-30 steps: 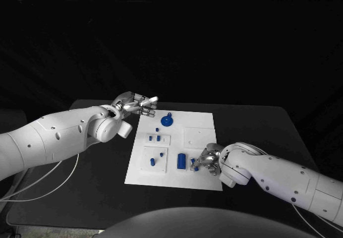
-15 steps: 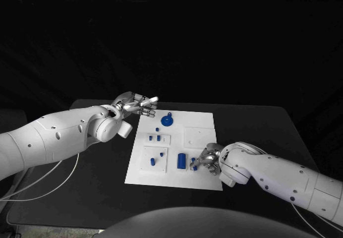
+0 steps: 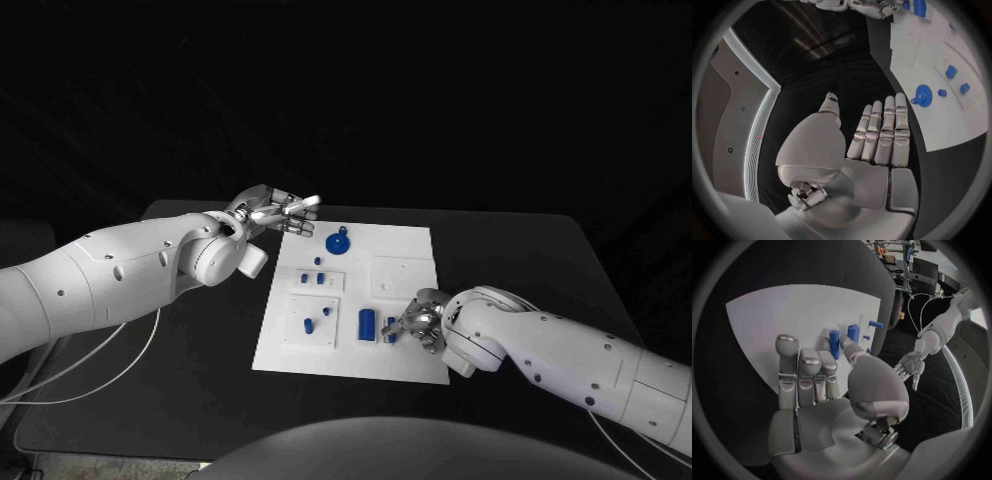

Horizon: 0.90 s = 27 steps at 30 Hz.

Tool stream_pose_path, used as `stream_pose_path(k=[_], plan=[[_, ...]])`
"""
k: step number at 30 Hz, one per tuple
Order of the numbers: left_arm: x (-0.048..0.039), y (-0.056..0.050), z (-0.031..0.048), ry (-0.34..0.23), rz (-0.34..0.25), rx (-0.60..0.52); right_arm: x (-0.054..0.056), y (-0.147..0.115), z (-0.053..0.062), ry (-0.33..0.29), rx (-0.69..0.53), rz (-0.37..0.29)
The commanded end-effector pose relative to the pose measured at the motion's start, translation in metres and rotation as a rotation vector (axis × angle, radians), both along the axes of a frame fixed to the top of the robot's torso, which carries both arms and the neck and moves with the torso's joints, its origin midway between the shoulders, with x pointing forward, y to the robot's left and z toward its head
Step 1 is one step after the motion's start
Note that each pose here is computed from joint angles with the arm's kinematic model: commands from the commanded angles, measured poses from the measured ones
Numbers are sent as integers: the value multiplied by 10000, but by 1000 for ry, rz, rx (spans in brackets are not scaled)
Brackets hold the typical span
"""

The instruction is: Assemble the parts on the task board

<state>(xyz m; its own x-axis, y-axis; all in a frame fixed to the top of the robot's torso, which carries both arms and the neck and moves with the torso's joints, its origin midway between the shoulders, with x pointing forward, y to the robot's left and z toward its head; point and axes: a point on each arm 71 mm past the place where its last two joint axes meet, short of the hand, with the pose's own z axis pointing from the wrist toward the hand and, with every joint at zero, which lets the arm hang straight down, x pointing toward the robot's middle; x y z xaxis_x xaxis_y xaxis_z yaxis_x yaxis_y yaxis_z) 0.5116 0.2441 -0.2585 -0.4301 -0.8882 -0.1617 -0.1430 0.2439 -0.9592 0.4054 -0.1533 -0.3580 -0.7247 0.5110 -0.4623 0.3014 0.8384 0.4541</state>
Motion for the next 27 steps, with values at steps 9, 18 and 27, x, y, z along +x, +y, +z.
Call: stream_pose_path(k=[9,18,27], plan=[[-4,-26,4,1,-21,-1,-30,40,-10,11,9,32],[-4,-29,3,2,-22,-1,-34,44,-4,10,12,34],[-4,-29,2,2,-21,0,-31,39,-1,6,14,32]])
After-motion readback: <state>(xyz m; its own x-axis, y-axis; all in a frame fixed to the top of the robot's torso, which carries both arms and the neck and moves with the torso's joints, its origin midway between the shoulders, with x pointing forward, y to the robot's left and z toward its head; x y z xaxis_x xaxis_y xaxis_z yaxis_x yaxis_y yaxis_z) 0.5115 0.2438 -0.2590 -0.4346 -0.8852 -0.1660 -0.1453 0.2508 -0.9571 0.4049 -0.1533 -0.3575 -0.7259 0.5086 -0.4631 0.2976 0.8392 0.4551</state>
